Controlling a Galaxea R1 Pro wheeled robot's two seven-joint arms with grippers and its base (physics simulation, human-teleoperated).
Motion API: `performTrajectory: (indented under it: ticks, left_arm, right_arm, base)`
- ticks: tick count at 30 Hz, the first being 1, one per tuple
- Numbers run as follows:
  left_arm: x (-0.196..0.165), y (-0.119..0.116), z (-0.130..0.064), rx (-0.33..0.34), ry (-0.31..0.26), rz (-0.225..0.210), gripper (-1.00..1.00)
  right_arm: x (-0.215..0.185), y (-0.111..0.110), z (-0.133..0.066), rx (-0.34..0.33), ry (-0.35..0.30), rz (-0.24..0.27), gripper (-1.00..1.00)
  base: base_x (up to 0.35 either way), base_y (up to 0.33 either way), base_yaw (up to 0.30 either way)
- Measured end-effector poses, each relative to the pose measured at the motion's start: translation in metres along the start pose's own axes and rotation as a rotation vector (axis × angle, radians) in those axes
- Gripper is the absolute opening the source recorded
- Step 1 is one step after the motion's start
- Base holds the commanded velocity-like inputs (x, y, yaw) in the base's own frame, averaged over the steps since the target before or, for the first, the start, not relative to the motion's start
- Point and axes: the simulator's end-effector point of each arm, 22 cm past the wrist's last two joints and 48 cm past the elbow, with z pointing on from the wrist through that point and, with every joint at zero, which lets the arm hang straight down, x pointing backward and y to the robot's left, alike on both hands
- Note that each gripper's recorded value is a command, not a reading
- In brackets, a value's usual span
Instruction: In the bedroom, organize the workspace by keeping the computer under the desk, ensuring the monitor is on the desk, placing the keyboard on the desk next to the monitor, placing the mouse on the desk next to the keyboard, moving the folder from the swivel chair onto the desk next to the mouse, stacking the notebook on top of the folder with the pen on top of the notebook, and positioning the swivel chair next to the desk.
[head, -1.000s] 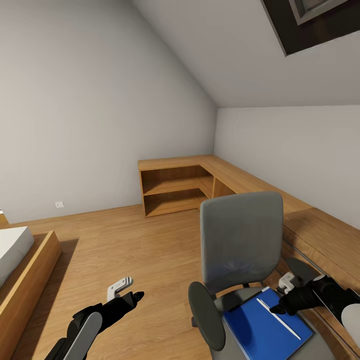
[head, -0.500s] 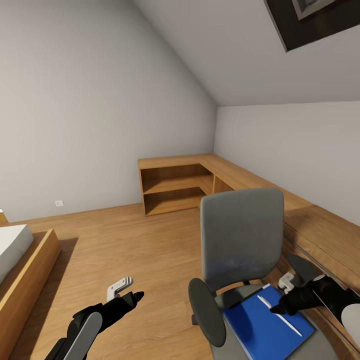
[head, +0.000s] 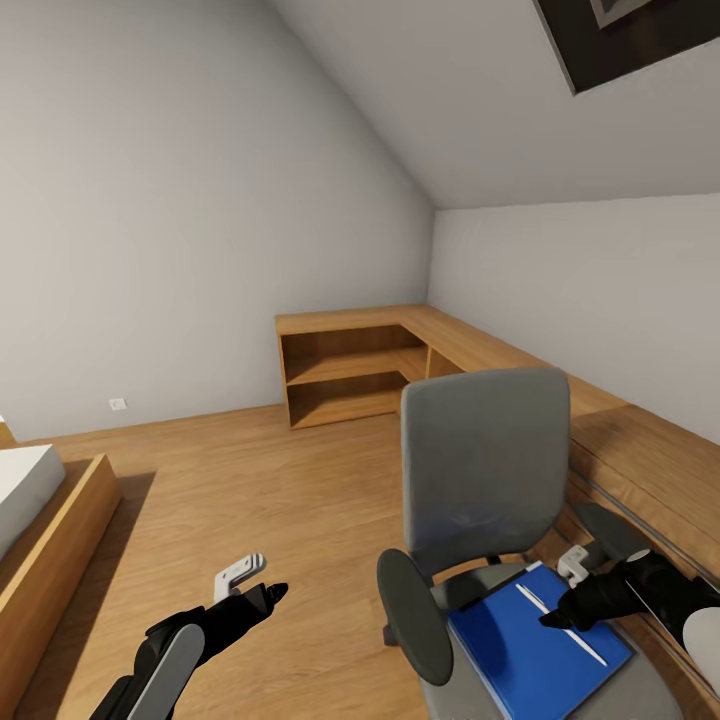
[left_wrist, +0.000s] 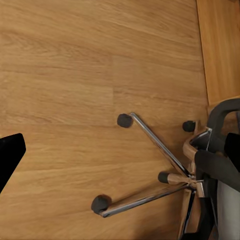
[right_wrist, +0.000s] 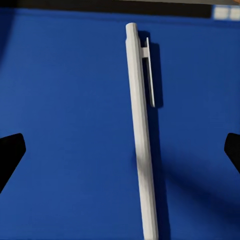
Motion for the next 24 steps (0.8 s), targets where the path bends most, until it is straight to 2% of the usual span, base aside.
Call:
performTrajectory:
  ticks: [24]
  left_arm:
    - [0.0000, -0.0002, 0.0000, 0.001, 0.000, 0.000, 1.00]
  right_arm:
    - [-0.0009, 0.0000, 0.0001, 0.000, -0.004, -0.003, 1.00]
  base:
    - [0.000, 0.000, 0.000]
